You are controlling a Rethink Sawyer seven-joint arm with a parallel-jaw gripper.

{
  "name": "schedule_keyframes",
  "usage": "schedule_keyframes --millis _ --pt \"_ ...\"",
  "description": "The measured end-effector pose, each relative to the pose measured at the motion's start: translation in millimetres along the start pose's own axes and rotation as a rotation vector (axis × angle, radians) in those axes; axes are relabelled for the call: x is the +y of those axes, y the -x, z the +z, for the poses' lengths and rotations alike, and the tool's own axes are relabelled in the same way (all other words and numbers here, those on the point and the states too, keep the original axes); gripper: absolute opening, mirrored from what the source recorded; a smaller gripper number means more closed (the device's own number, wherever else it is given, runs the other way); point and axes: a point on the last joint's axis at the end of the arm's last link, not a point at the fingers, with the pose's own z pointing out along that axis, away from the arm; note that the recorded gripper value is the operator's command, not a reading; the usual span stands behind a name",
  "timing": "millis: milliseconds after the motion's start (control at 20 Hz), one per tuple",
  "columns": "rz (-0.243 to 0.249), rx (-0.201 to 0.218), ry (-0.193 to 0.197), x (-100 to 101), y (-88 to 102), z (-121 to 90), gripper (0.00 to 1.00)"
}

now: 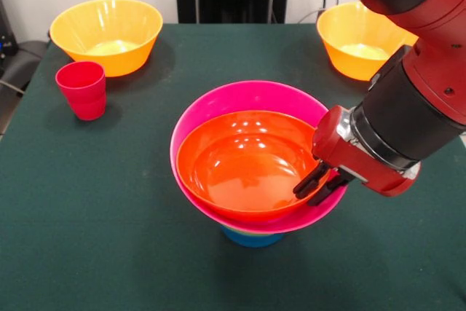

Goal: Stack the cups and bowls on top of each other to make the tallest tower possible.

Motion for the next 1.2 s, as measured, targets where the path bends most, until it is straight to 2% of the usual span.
schedule_keyframes --millis 600,1200 --pt "0.026 -0.009 0.004 -13 -16.9 -3 0.00" --pt "0.040 0.014 0.035 -8 -19.6 -1 0.00"
